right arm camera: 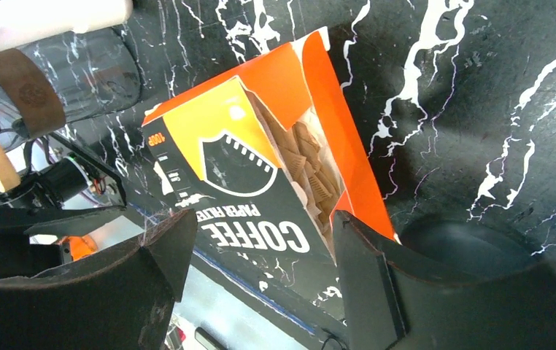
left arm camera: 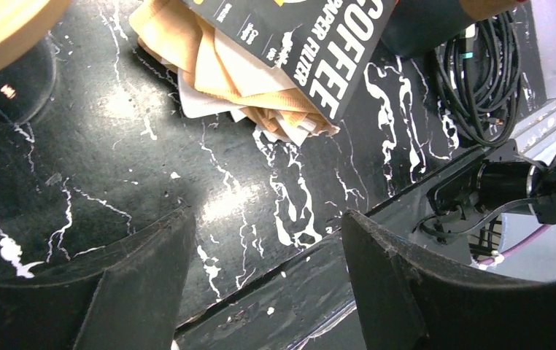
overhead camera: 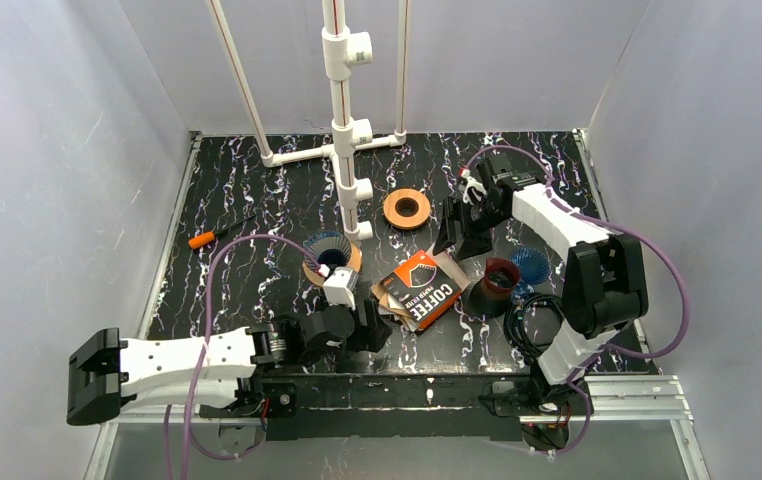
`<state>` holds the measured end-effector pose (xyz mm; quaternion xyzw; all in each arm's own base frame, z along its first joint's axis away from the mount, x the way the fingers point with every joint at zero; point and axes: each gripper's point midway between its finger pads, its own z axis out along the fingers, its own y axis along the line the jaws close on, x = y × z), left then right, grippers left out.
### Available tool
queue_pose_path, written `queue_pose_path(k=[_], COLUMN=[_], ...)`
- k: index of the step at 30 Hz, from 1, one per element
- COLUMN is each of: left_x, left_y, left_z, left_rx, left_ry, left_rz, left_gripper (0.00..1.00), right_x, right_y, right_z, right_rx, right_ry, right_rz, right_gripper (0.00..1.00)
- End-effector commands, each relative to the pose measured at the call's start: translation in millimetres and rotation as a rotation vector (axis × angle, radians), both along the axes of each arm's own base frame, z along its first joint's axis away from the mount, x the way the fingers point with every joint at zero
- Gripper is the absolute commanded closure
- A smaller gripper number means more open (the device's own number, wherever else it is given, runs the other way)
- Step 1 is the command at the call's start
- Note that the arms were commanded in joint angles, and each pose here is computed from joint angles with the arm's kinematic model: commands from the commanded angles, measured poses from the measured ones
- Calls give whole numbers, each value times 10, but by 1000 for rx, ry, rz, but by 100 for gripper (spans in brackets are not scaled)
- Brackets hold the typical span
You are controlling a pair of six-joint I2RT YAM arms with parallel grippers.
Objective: Place the coffee filter in the dripper
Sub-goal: Pick up the coffee filter from the coffee filter holder.
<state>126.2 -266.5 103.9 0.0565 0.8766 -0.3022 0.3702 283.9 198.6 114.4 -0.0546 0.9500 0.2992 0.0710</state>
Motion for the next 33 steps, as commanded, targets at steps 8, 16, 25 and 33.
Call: queue_pose_path(k=[8,16,25,33], left_x=[59,62,3,-29], left_y=[-134,-91,-178,-211], left_z=[229,365,383,346], left_rx=[81,116,117,120], left_ry=[-124,-153,-144,-135], left_rz=[-109,-135,-181,-193], left_gripper=[29,29,29,29], right_x=[174,353,238,-22], right_y=[158,655,974,891], right_z=[-126,-64,-456,-536], right_rx=[-38,-145,-206,-229], right_ry=[-5,-88,-13,32], right_rz=[98,199,282,351], right_gripper=[23,24,44,48])
